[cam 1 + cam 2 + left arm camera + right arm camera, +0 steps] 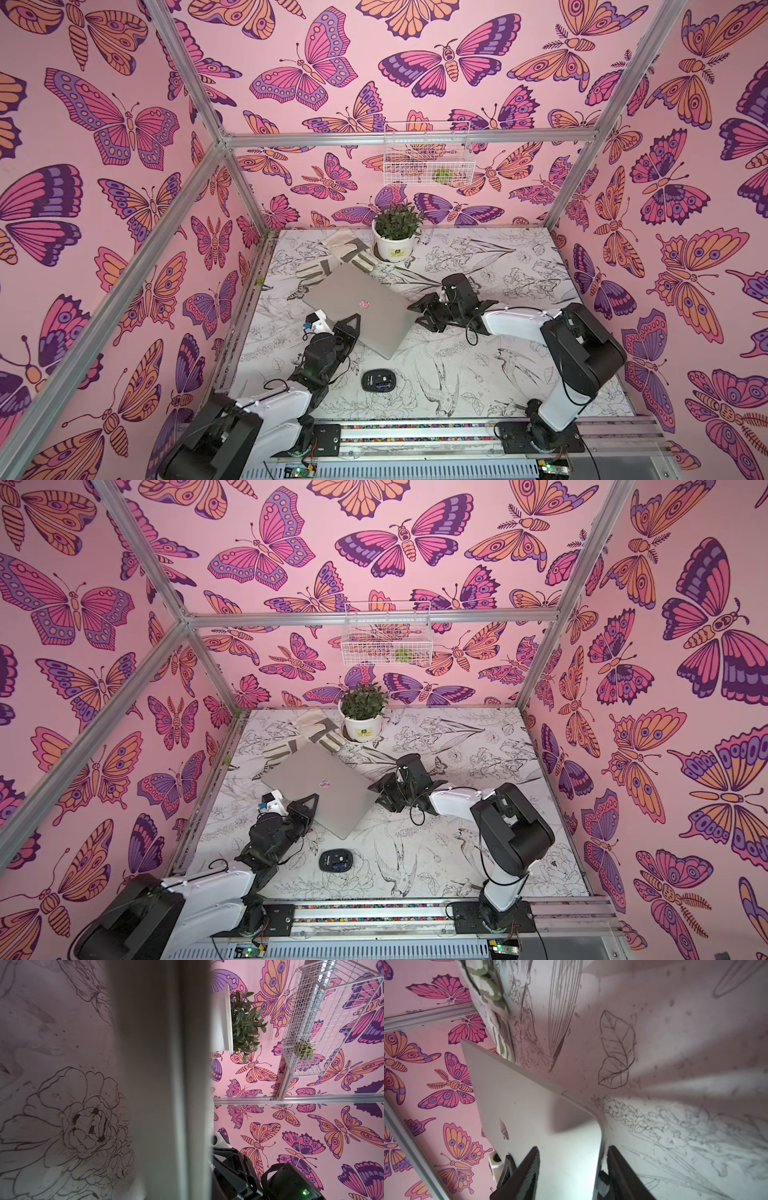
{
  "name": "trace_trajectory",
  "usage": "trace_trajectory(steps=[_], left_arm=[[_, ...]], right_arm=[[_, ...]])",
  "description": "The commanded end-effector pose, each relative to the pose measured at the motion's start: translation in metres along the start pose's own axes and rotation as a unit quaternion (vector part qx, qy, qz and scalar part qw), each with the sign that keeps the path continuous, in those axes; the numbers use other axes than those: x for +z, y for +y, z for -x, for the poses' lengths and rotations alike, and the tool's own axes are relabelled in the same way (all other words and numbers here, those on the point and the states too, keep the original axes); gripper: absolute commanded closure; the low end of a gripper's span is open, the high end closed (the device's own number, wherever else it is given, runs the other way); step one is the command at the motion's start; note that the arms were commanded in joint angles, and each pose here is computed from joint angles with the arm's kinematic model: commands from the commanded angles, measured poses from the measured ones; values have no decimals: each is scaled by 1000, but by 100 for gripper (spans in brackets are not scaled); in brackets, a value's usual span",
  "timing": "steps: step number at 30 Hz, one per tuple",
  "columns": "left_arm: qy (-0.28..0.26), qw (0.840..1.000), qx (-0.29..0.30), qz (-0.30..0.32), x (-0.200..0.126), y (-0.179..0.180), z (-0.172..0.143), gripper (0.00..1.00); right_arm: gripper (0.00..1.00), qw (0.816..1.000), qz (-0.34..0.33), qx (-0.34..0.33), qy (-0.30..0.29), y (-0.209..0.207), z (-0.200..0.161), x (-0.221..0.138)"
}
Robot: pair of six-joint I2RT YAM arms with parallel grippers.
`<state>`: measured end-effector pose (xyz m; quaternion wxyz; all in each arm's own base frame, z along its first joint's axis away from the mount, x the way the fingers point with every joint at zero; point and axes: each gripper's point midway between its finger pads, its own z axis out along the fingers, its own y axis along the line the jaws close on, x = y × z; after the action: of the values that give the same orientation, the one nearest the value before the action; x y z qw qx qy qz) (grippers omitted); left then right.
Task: Insert the wireless mouse receiver into the laptop
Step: Place the laptop at the center of the board.
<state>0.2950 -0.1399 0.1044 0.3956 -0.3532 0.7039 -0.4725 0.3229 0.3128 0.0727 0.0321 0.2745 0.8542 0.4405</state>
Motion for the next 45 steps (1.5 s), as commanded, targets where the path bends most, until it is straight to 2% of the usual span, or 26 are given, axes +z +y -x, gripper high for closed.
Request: trace_trajectory(steps=[1, 7, 17, 22, 31, 32, 33, 34, 35, 41, 43, 45], left_arm=[[47, 998, 50, -9, 10, 5, -25, 100], [76, 996, 37, -14, 23, 14, -48, 100], [131, 989, 67, 3, 29, 29, -88, 100], [159, 984, 73, 35, 26, 52, -105, 73], [157, 982, 88, 50, 17, 62, -106, 42], [157, 982, 89, 49, 17, 62, -106, 34], [157, 982, 90, 47, 16, 61, -105, 16], [155, 983, 91, 47, 15, 60, -104, 5], [153, 983, 95, 45, 14, 59, -103, 0], [165, 977, 129, 34, 11, 41, -103, 0], [177, 970, 165, 30, 11, 28, -105, 0], [191, 955, 224, 31, 8, 12, -105, 0]], right_arm=[[47, 992, 105, -61, 17, 82, -7, -12], [47, 996, 52, -75, 25, 72, -1, -1], [46, 995, -1, -89, 34, 55, 11, 8], [45, 995, -15, -98, 33, 50, 18, 8], [44, 994, -22, -98, 34, 42, 19, 4], [44, 994, -21, -99, 34, 42, 18, 3], [44, 994, -22, -99, 33, 42, 18, 2], [44, 994, -25, -101, 33, 41, 17, 0], [44, 994, -31, -102, 35, 38, 16, -1], [43, 989, -91, -115, 31, 12, 12, -22], [43, 986, -110, -120, 31, 2, 11, -29], [42, 983, -124, -130, 27, -3, 9, -39]])
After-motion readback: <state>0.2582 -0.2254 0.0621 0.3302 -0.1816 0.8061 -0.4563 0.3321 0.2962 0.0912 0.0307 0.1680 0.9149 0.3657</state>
